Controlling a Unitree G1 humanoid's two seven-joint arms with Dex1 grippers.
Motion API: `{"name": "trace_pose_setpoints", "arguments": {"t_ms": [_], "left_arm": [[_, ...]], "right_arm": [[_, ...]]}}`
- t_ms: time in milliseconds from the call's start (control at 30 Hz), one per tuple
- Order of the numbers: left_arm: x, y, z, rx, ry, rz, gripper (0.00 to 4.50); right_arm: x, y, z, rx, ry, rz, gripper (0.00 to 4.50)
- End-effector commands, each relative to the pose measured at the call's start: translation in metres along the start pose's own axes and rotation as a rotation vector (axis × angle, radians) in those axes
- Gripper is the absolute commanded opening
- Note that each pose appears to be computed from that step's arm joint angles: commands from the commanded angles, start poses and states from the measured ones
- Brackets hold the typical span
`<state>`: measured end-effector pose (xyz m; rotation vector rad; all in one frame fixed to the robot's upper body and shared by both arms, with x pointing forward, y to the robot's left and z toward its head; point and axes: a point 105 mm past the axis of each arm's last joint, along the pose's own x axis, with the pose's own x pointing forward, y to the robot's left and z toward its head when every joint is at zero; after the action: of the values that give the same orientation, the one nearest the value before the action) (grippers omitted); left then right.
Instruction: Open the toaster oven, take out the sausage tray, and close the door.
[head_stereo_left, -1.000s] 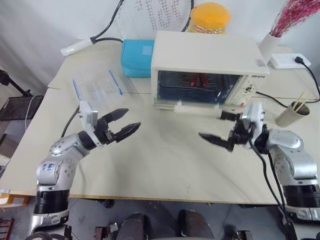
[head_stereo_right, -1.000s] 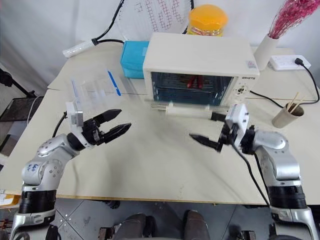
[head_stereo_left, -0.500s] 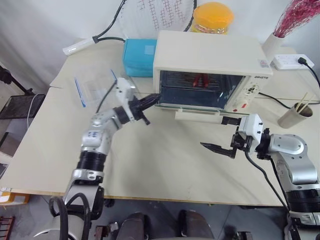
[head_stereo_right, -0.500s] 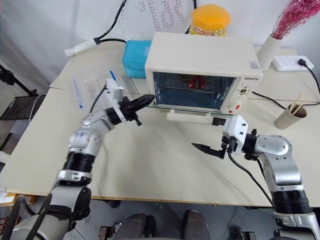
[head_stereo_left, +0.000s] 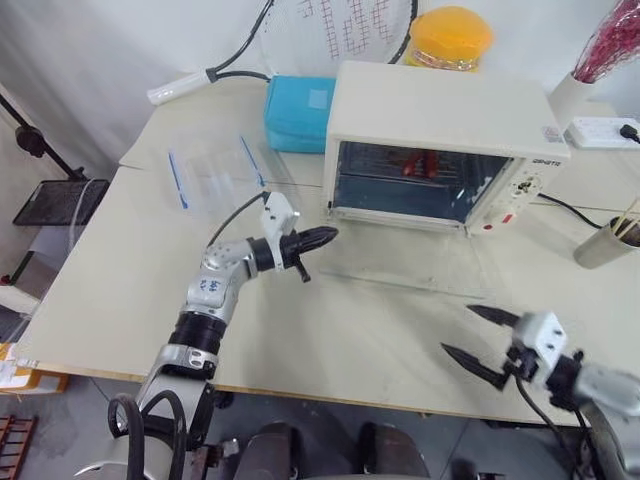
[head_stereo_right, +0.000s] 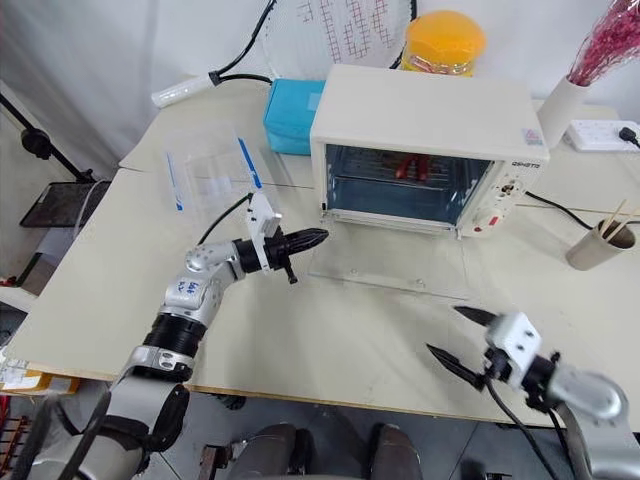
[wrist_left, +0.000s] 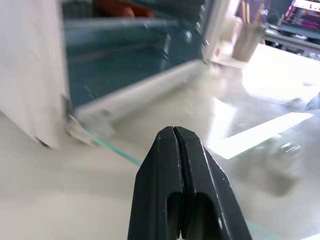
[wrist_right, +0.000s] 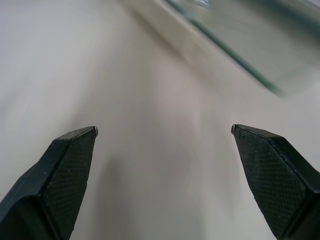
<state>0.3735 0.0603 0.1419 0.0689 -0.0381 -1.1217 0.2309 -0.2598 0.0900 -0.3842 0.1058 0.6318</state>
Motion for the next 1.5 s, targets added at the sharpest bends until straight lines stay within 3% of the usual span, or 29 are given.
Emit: {"name": "trace_pose_setpoints", "arguments": {"t_ms": [33,233,333,400,567,867,933,1167,1267,1500], "left_arm": [[-0.001,-0.010,0.009,0.077,-0.006,-0.033,0.01],[-0.010,-0.017,-0.005,0.089,0.034,-0.024,0.01],[-0.019,-0.020,-0.012,0.125,0.067,-0.022,0.01],[-0.025,-0.019,-0.005,0.072,0.004,0.019,0.01],[-0.051,-0.021,0.017,0.015,-0.150,0.091,1.22],[-0.091,-0.028,0.037,0.050,-0.189,0.196,3.96],[-0.093,-0.029,0.039,0.049,-0.195,0.203,4.38],[-0.089,-0.031,0.040,0.041,-0.194,0.192,4.48],[-0.084,-0.032,0.042,0.043,-0.197,0.177,4.50],[-0.075,-0.028,0.047,0.050,-0.209,0.140,4.50]], "right_arm": [[-0.009,-0.030,0.037,-0.139,-0.062,-0.140,4.50],[0.042,-0.032,0.096,-0.312,-0.163,-0.083,4.50],[0.072,-0.038,0.114,-0.371,-0.128,-0.152,4.50],[0.096,-0.030,0.129,-0.434,-0.165,-0.126,4.50],[0.154,-0.023,0.155,-0.639,-0.221,-0.153,4.50],[0.220,-0.038,0.177,-0.914,-0.189,-0.304,4.50],[0.231,-0.038,0.180,-0.939,-0.178,-0.304,4.50],[0.257,-0.024,0.192,-1.026,-0.206,-0.276,4.50],[0.264,-0.024,0.188,-1.043,-0.174,-0.273,3.91],[0.266,-0.029,0.187,-1.072,-0.153,-0.303,1.71]]}}
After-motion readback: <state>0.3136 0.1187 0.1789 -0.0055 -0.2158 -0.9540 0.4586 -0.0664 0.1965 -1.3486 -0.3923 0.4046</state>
